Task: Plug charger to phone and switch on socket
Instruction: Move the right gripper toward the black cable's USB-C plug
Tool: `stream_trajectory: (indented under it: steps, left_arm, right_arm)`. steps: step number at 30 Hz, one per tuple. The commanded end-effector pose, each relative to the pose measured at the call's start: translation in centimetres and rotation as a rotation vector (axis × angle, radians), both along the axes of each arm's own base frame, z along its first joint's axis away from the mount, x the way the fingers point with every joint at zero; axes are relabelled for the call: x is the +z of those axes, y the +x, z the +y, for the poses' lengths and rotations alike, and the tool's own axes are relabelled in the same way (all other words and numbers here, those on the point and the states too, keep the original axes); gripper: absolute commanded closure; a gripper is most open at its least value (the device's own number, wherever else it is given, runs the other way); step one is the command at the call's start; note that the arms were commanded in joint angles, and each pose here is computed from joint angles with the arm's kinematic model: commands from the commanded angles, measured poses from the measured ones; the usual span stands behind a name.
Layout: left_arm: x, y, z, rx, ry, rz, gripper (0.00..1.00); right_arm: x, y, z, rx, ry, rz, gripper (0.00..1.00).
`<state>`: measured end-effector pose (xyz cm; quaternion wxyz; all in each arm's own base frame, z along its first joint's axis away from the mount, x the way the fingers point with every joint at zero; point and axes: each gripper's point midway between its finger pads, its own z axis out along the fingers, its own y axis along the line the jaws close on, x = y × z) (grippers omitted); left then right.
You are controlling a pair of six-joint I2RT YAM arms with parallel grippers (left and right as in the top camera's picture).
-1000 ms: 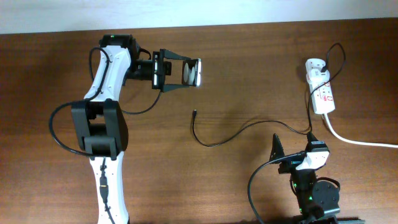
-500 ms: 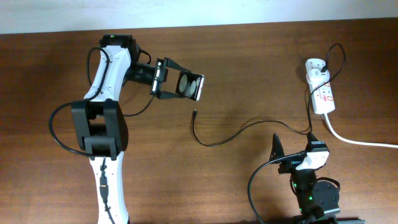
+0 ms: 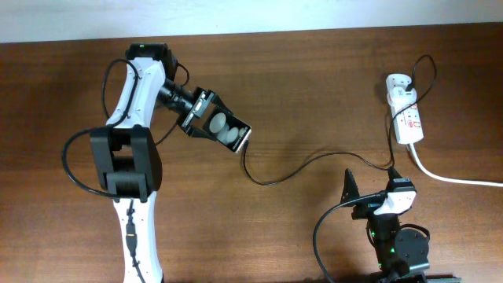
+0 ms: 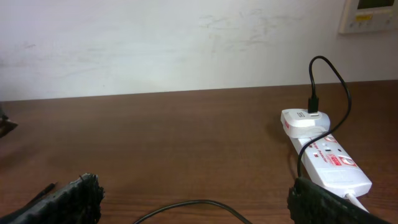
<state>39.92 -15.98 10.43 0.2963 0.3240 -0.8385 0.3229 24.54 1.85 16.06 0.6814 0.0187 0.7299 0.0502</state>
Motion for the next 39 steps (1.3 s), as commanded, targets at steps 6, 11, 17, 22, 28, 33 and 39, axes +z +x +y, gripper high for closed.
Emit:
stream_trajectory:
  steps: [6,11,17,22,28,33,39]
  left_arm:
    - [-2.3,-0.2,2.7,-0.083,0.198,-0.051,0.99]
    - [-2.7,0.3,3.0,-0.088,0.219,-0.082,0.99]
    - [-2.7,0.5,3.0,-0.087,0.218,-0.091,0.98]
    - [-2.7,0.5,3.0,-0.086,0.218,-0.090,0.99]
    - [-2.7,0.5,3.0,-0.086,0.217,-0.090,0.99]
    - [-2.1,0.5,2.2,-0.068,0.165,-0.080,0.99]
    - [-2.2,0.5,2.2,-0.068,0.165,-0.083,0.98]
  right_arm:
    - [-0.5,-0.1,1.3,0.078,0.005,0.012,0.01]
    - [-0.1,-0.7,4.1,0.236,0.180,0.034,0.01]
    - [1.4,-1.6,6.4,0.372,0.246,0.061,0.01]
    - [3.6,-0.9,7.6,0.425,0.302,0.164,0.01]
    - [8.6,1.9,10.3,0.556,0.355,0.270,0.01]
    - [9.1,5.0,11.2,0.517,0.568,0.467,0.01]
    - [9.1,7.0,14.1,0.650,0.627,0.674,0.01]
